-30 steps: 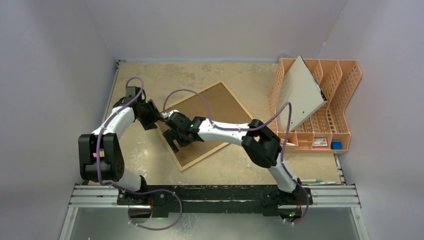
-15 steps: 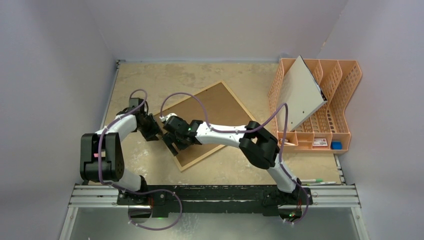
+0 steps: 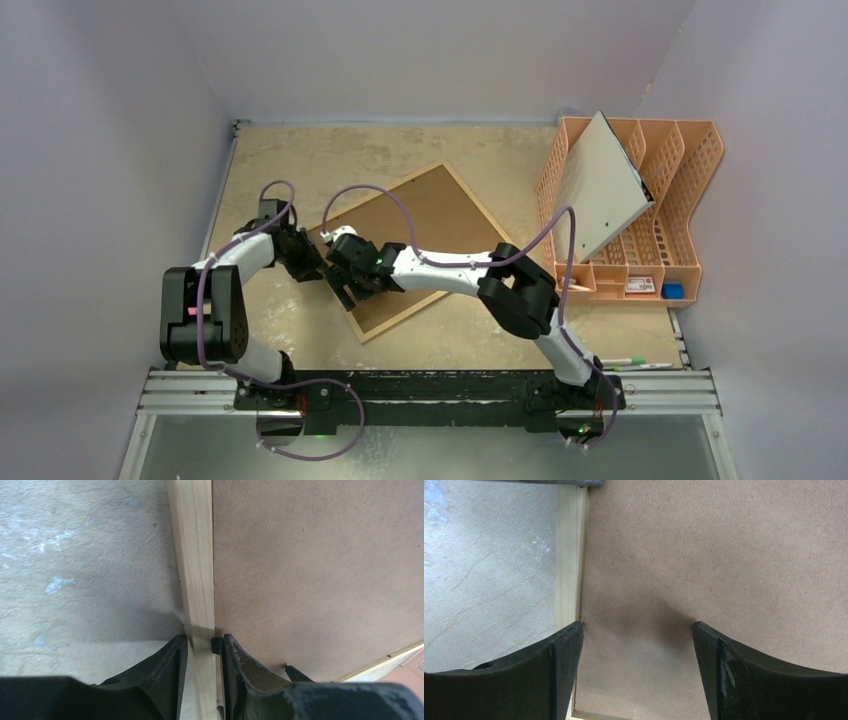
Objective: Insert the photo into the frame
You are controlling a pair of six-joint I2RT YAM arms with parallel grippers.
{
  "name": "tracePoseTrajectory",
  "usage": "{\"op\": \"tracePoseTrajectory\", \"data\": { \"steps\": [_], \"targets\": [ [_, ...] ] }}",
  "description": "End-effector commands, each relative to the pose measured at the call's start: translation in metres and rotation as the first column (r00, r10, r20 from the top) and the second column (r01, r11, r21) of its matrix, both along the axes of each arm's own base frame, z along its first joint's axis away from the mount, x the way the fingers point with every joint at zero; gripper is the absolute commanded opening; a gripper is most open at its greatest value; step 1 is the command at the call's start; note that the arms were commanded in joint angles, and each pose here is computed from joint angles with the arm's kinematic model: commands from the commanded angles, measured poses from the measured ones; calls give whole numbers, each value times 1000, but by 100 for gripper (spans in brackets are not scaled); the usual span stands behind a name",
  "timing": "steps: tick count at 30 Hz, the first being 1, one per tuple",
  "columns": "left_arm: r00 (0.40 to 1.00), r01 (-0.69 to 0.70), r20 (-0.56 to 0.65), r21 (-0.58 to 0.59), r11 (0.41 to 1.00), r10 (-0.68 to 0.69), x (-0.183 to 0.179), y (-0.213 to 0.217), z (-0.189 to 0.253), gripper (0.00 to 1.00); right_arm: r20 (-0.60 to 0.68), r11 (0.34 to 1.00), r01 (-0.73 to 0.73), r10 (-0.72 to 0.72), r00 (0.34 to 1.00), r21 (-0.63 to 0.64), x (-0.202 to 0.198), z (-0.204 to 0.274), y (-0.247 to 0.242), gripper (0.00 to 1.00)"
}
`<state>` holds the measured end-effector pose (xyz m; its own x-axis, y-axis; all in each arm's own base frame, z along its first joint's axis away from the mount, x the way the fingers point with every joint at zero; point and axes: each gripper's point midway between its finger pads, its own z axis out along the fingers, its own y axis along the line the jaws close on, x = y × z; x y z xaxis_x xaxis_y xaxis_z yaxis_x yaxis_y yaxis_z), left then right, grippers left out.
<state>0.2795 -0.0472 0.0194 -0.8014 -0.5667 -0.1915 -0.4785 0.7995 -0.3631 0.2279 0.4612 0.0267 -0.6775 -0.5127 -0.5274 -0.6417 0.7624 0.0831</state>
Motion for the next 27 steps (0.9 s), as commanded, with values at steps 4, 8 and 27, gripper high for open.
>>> {"op": "tracePoseTrajectory", "data": {
  "steps": [4, 8, 27],
  "targets": [
    [991, 0, -131, 32, 1000, 4, -31, 4, -28, 31, -153, 999, -29, 27, 988, -12, -27, -47, -13, 86],
    [991, 2, -133, 28, 1000, 2, -31, 4, -28, 31, -169, 999, -37, 38, 985, 9, -28, -47, -13, 88],
    [990, 6, -138, 22, 1000, -3, -31, 3, -29, 30, -122, 995, -76, 67, 990, -66, -19, -64, -29, 85]
  ]
}}
